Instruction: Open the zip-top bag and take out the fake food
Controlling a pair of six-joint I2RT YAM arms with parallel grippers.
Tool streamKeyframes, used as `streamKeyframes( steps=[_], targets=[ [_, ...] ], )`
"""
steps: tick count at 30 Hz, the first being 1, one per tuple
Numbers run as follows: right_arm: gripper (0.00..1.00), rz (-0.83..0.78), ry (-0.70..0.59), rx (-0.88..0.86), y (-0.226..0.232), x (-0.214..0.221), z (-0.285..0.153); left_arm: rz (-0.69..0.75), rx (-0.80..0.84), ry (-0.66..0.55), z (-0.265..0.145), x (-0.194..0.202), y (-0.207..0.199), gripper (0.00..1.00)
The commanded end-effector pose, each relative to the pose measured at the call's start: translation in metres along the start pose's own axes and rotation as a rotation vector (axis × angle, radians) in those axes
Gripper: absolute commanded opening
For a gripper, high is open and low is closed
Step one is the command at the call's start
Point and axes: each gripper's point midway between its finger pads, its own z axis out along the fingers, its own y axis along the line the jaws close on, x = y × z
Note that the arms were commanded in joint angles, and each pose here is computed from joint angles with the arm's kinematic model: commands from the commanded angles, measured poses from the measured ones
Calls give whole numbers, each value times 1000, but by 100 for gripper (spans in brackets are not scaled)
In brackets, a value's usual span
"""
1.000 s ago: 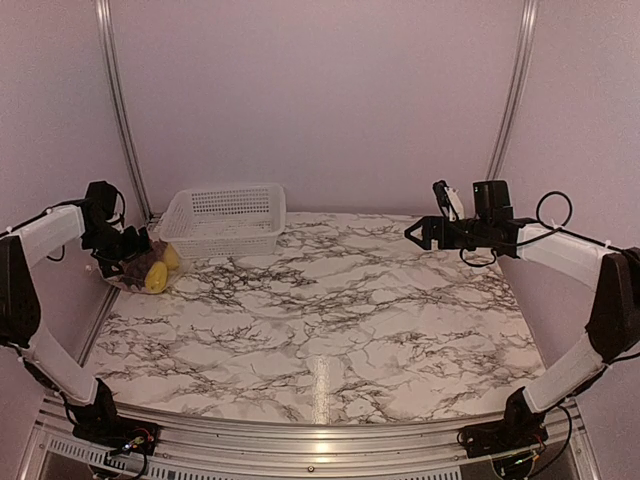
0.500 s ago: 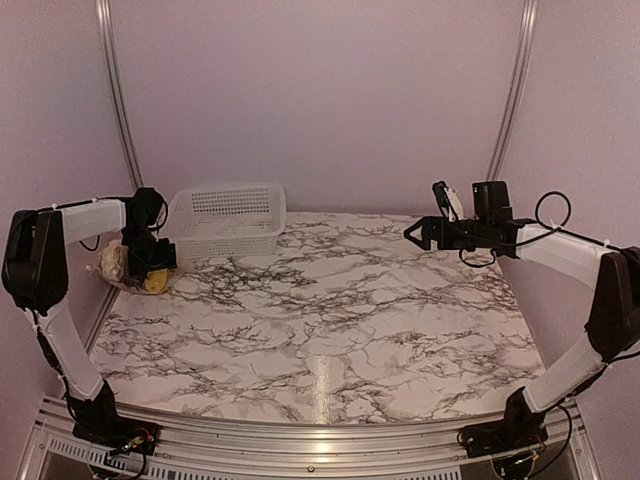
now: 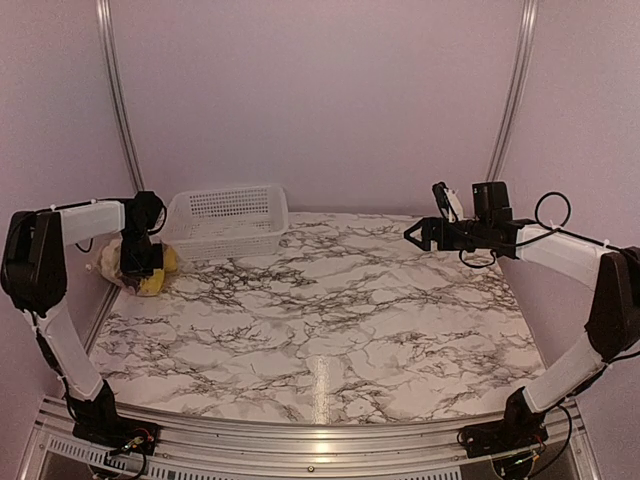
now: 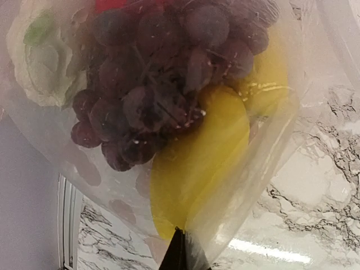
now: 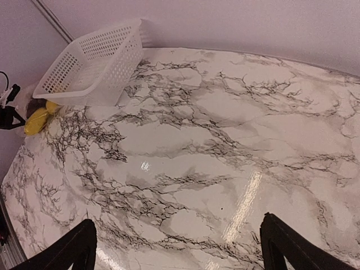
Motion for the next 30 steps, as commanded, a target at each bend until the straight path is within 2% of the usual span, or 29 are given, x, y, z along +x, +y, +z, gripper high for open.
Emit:
streamKeyframes(
  steps=[1, 10, 13, 18, 23, 26, 30],
  targets=[
    [98, 5, -4, 5, -4, 2, 2, 12, -100, 46, -27, 33, 35, 0],
    [98, 13, -4, -20, -3, 3, 7, -9, -245, 137, -62, 95, 86, 0],
    [98, 18, -2, -37, -1, 4, 11, 13, -199, 168, -73, 110, 82, 0],
    [98, 11, 9, -51, 2, 3, 15, 160, 146, 240, -85, 148, -5, 0],
    [98, 2, 8, -54, 2, -2, 16, 346, 383, 204, -128, 163, -94, 0],
    [98, 4, 8, -60, 3, -3, 17, 423, 504, 153, -146, 158, -156, 0],
    [97, 4, 9, -51, 2, -2, 16, 581, 598, 147, -163, 172, -240, 0]
  ],
)
